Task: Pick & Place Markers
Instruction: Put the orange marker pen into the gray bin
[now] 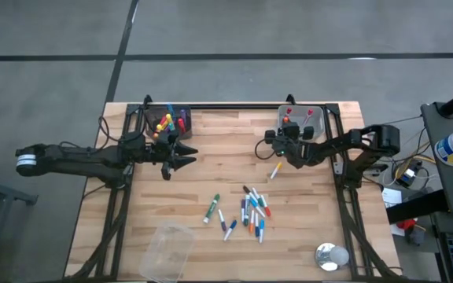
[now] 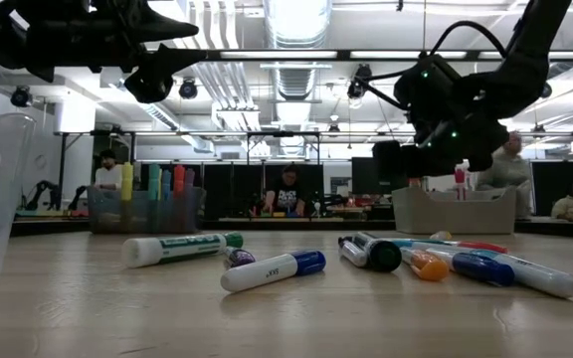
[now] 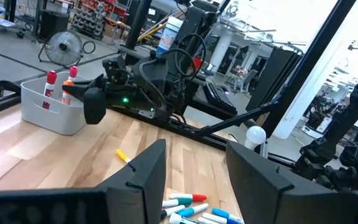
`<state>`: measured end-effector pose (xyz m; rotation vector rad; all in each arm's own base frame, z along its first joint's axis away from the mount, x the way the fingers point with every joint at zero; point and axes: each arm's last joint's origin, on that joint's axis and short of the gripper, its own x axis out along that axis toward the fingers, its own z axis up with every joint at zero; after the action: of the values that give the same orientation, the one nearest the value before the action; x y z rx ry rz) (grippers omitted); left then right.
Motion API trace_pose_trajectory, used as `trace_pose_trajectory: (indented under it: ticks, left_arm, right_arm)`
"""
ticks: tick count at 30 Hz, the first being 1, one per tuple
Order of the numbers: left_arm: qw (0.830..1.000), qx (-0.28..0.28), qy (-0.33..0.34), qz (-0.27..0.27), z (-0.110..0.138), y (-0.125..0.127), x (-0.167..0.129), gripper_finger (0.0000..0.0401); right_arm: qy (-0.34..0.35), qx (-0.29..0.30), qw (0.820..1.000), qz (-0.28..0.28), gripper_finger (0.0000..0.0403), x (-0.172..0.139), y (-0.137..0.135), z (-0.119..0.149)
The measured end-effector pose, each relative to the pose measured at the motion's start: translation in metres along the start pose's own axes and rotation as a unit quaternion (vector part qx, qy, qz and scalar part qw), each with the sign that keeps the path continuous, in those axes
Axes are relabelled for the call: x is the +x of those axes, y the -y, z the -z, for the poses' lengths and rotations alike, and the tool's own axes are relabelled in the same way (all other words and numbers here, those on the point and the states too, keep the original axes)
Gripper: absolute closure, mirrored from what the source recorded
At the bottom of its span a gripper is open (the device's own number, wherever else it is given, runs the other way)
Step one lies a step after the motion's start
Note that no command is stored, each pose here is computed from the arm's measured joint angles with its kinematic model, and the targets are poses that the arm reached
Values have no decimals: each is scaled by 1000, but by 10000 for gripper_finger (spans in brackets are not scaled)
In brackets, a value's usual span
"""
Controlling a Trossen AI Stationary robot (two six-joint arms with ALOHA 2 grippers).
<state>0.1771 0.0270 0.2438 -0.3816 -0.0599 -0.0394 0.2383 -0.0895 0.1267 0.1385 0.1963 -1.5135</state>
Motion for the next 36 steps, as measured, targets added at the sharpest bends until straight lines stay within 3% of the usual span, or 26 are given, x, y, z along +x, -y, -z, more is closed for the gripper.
trace_pose_trajectory:
  ticks: [9,24,36]
  left_arm:
    - [1000,0,1,0,0,0,0,240]
    - [1000,0,1,1,0,0,0,240]
    - [1000,-1,1,1,0,0,0,240]
  right_arm:
    - [-3,-4,1000,-8,336,-1,1,-3]
    - [-6,-8,1000,-9,269,-1,1,-2]
    - [9,-14,1000,-7,238,-6,3,-14]
